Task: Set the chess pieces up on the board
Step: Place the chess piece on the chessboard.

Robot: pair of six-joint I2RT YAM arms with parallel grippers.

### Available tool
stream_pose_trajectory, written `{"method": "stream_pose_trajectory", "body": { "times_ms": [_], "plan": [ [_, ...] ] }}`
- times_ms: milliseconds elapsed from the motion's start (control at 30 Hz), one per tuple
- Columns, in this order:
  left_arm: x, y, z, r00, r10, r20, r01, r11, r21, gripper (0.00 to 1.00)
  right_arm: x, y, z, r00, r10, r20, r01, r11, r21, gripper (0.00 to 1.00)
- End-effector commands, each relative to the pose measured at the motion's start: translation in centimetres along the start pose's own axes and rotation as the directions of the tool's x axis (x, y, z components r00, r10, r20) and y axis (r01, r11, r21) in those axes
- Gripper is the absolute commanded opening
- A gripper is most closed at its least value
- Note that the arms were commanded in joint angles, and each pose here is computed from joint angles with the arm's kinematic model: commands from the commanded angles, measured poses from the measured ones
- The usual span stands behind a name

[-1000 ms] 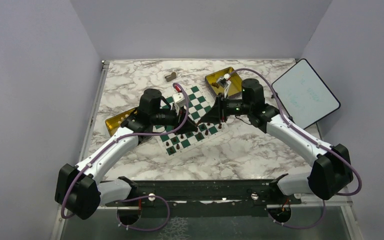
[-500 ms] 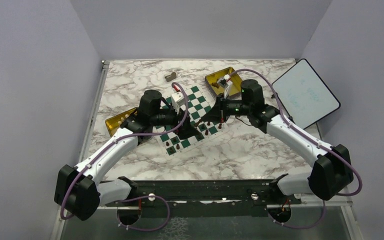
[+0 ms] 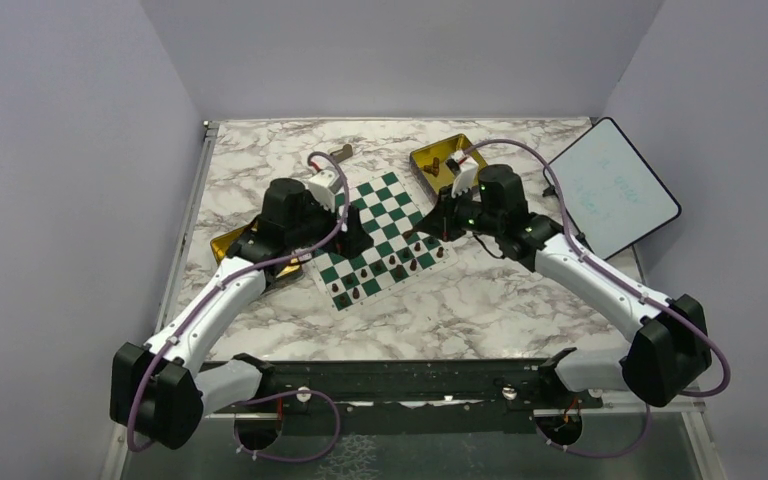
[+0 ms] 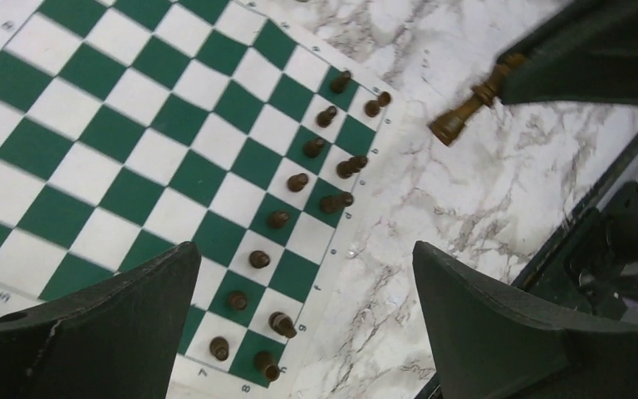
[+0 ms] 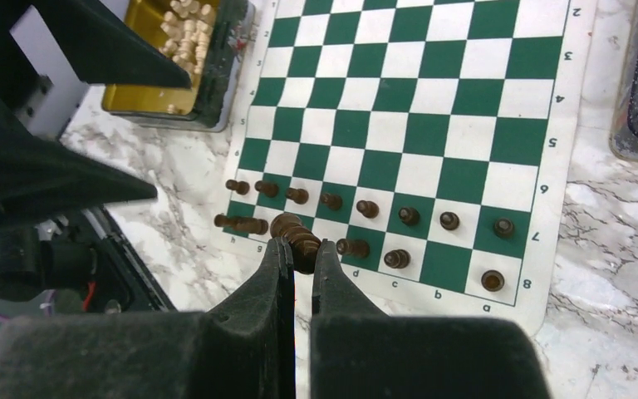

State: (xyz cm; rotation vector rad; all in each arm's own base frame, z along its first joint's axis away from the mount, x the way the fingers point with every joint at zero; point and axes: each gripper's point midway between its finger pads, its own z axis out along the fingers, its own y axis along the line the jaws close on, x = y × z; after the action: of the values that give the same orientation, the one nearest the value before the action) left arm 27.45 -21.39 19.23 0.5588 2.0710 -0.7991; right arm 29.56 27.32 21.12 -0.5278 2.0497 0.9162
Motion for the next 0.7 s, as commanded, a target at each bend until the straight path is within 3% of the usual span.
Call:
{"method": "stream_pose_trajectory", "body": {
  "times_ms": [0, 167, 267, 400, 667],
  "plan": [
    [-2.3, 3.1, -1.1, 0.974, -0.205, 0.099, 0.211, 0.976, -0.057, 0.99, 0.5, -0.9, 0.1, 0.998, -0.071, -0.001, 0.07, 0.988, 0.137, 0.01],
    [-3.6, 7.1, -2.1, 0.936, -0.298, 0.189, 0.332, 0.926, -0.183, 0.99, 1.3, 0.8, 1.0, 0.988, -0.155, -0.002, 0.154, 0.975, 0.162, 0.01],
    [-3.0, 11.6, -3.5, 0.897, -0.377, 0.232, 0.438, 0.831, -0.344, 0.99, 2.3, 2.3, 1.8, 0.97, -0.243, -0.03, 0.245, 0.955, 0.17, 0.01],
    [-2.2, 14.8, -4.8, 0.838, -0.477, 0.263, 0.545, 0.744, -0.387, 0.99, 4.8, 2.8, 3.6, 0.942, -0.312, -0.125, 0.332, 0.924, 0.189, 0.01],
    [-0.2, 15.0, -3.9, 0.84, -0.485, 0.244, 0.543, 0.763, -0.351, 0.99, 8.4, 3.9, 6.9, 0.888, -0.388, -0.248, 0.438, 0.877, 0.196, 0.01]
  ]
}}
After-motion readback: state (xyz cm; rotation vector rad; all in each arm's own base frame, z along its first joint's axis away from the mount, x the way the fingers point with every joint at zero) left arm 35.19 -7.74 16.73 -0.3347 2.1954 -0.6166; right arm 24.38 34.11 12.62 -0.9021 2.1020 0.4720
